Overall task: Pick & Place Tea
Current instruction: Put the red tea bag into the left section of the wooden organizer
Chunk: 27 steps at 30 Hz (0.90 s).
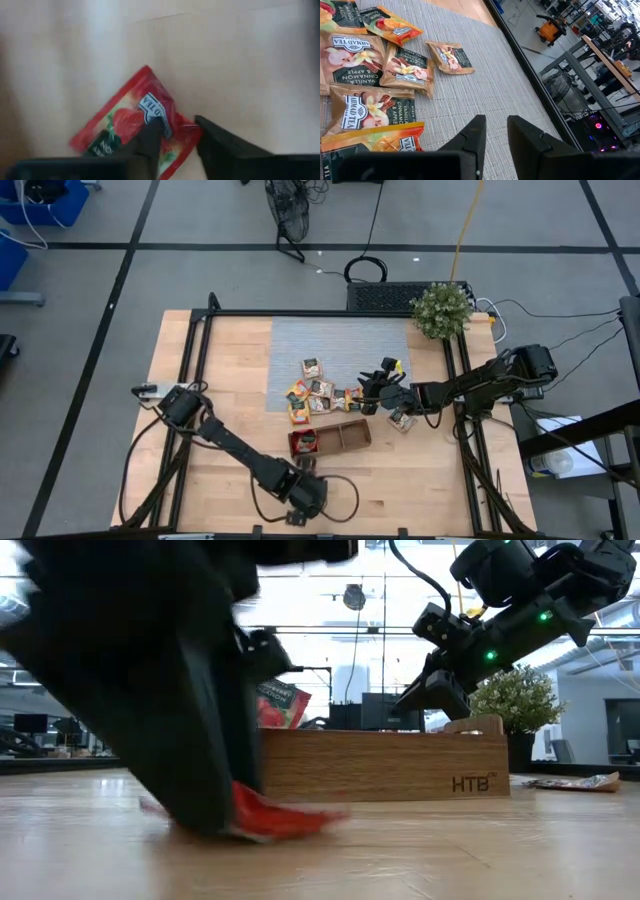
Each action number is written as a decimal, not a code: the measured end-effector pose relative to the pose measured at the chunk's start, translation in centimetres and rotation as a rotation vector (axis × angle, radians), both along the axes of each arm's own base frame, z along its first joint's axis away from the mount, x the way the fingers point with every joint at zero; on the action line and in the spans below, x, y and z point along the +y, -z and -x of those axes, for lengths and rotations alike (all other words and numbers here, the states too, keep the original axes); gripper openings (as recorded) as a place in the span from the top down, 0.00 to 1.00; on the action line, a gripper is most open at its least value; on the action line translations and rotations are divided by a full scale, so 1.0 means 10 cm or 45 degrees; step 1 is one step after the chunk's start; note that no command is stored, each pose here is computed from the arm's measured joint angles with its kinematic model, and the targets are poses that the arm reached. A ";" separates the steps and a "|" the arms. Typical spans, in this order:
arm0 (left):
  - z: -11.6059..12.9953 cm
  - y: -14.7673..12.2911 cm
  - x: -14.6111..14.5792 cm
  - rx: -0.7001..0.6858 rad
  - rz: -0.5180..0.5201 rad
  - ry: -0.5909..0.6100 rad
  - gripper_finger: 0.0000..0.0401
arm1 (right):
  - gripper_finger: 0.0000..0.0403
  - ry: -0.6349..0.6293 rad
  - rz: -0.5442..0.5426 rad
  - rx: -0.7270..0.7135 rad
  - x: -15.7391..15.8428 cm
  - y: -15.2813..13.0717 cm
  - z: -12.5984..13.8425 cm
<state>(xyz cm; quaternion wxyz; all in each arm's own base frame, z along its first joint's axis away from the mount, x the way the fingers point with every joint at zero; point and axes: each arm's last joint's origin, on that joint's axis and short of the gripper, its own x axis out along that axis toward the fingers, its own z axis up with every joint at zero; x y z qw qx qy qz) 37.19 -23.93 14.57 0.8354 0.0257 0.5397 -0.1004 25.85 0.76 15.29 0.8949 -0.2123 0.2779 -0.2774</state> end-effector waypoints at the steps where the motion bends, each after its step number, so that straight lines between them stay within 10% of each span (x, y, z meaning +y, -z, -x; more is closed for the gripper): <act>1: -0.01 -0.07 -0.03 -0.001 0.017 0.038 0.80 | 0.83 0.000 0.000 0.000 0.00 0.00 0.00; 4: -0.02 -0.33 -0.07 -0.004 0.009 0.082 0.96 | 0.83 0.000 0.000 0.000 0.00 0.00 0.00; 15: 0.40 -1.11 0.17 -0.241 -0.253 0.122 0.98 | 0.83 -0.003 -0.006 -0.002 0.00 0.00 0.00; 21: 0.70 -1.26 0.53 -0.699 -0.003 0.154 0.98 | 0.83 -0.030 -0.022 0.000 0.01 0.00 0.00; 27: 1.08 -1.00 1.20 -0.921 0.182 -0.211 0.98 | 0.83 -0.031 -0.023 -0.002 0.01 0.00 0.00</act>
